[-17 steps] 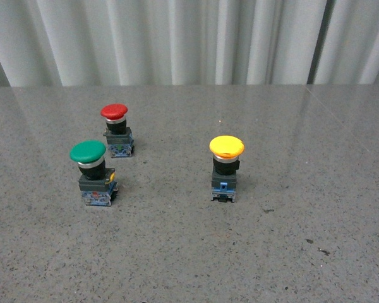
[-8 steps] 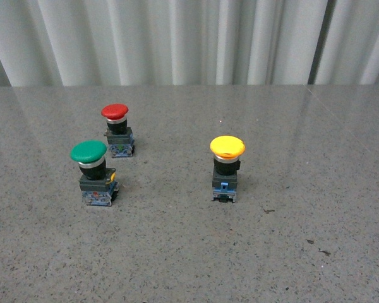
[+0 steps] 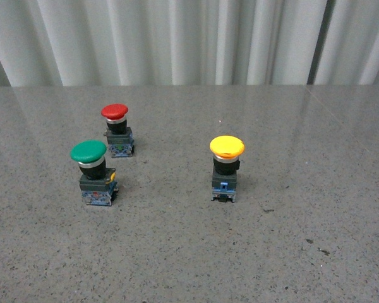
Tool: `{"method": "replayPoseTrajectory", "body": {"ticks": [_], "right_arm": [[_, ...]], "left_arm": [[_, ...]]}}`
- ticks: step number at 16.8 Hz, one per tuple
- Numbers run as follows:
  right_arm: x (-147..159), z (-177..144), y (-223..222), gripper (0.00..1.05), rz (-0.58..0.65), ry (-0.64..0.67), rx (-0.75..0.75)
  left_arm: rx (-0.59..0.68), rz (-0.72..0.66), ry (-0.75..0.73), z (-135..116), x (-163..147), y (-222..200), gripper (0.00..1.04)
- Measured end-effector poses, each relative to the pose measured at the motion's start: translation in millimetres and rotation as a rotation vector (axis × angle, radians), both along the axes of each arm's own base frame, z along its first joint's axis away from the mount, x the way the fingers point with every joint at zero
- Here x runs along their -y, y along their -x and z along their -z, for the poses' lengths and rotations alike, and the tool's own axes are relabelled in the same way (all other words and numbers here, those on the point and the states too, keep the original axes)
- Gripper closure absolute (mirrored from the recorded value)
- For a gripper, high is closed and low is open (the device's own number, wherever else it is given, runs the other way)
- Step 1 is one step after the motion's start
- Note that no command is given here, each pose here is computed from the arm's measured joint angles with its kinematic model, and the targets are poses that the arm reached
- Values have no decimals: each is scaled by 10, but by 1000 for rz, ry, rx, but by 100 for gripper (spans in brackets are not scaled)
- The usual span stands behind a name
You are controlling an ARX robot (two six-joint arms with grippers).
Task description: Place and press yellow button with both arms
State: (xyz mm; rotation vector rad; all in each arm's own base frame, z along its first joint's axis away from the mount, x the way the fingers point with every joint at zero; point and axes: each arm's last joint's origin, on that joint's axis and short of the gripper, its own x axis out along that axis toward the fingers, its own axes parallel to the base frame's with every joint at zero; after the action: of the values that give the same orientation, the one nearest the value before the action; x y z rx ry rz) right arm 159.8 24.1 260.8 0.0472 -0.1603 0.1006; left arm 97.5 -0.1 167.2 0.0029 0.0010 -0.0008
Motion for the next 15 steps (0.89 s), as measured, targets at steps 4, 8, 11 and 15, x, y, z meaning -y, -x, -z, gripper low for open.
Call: {"method": "replayPoseTrajectory", "body": {"ticks": [4,8,11,15], "right_arm": [[-684,-68,-949,6,-228,74,-153],[-1436,252,-1382,29,-403,134,-294],[-1563,556,-1434,64,-428,170,-391],[-1521,647,-1461,104,-409,175,-451]], "left_arm": [[0,0,0,0,0,0,7],[0,0,0,0,0,0,7],[0,0,0,0,0,0,7],[0,0,0,0,0,0,7]]}}
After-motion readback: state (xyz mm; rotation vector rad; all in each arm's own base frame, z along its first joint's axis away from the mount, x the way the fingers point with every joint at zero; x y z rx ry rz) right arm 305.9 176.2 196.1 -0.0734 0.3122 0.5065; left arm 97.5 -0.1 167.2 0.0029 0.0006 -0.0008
